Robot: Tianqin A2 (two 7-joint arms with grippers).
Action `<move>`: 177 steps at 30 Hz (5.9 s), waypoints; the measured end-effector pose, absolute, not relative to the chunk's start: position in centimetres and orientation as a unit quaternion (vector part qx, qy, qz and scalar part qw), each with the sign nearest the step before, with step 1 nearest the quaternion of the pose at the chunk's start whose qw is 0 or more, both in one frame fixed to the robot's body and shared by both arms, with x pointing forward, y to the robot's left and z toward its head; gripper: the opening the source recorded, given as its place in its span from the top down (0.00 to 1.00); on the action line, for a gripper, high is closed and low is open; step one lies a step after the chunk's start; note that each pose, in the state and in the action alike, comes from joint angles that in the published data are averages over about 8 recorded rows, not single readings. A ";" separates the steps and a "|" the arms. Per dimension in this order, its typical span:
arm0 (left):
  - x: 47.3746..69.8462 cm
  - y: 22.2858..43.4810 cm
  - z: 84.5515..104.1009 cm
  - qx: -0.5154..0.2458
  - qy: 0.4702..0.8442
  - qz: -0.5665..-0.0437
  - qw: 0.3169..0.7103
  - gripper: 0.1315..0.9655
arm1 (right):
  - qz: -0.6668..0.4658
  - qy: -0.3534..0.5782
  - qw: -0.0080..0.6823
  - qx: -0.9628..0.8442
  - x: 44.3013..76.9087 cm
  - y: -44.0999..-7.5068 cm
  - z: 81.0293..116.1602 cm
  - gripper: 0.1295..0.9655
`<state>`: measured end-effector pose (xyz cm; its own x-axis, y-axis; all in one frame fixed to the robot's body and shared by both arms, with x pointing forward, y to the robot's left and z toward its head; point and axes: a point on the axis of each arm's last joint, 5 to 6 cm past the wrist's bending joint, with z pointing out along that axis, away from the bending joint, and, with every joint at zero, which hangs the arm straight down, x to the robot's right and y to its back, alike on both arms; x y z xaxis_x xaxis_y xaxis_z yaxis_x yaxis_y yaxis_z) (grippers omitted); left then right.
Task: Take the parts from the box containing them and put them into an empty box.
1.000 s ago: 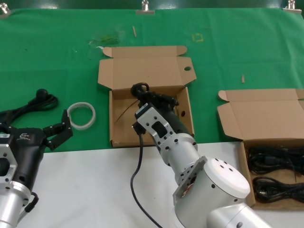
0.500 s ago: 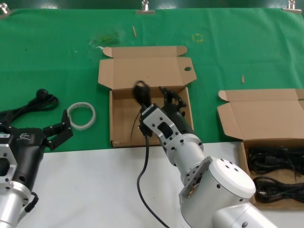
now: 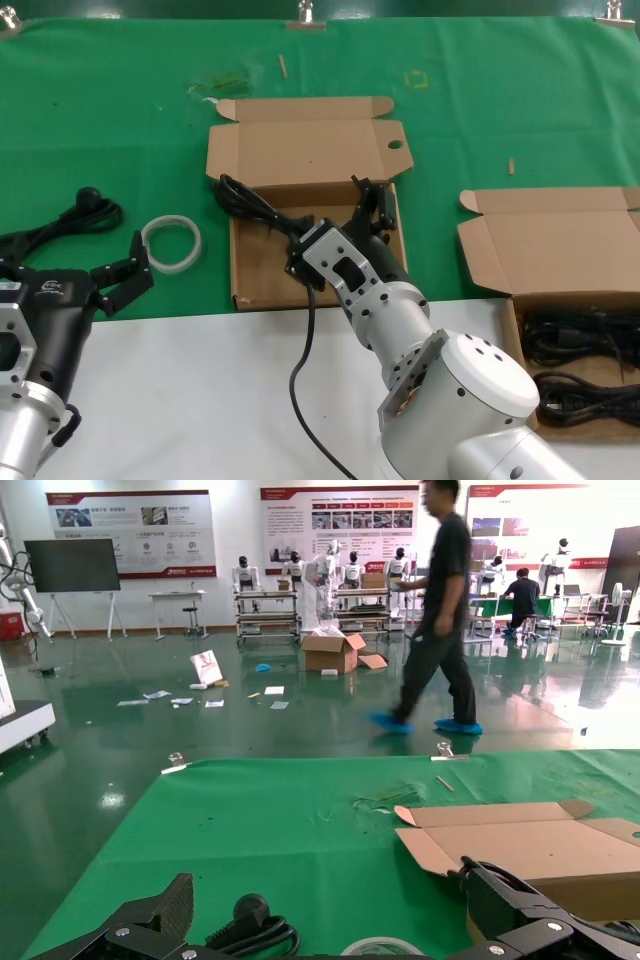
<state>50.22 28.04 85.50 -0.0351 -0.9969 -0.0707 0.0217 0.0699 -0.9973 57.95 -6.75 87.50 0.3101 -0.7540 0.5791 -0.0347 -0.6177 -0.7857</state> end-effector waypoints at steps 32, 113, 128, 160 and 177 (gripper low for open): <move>50.2 28.0 85.5 -0.468 0.521 -0.496 0.513 0.00 | -0.516 0.370 0.431 -0.640 56.9 -10.6 87.1 0.00; 50.2 28.0 85.5 -0.468 0.521 -0.496 0.513 0.00 | -0.467 0.512 0.544 -0.473 51.2 -21.9 84.7 0.00; 50.2 28.0 85.5 -0.468 0.521 -0.496 0.513 0.00 | -0.467 0.512 0.544 -0.473 51.2 -21.9 84.7 0.00; 50.2 28.0 85.5 -0.468 0.521 -0.496 0.513 0.00 | -0.467 0.512 0.544 -0.473 51.2 -21.9 84.7 0.00; 50.2 28.0 85.5 -0.468 0.521 -0.496 0.513 0.00 | -0.467 0.512 0.544 -0.473 51.2 -21.9 84.7 0.00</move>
<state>50.22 28.04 85.50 -0.0351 -0.9969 -0.0706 0.0218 0.0699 -0.9973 51.19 -21.91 84.72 0.0396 -0.9927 -0.1140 0.0240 0.1150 -0.9931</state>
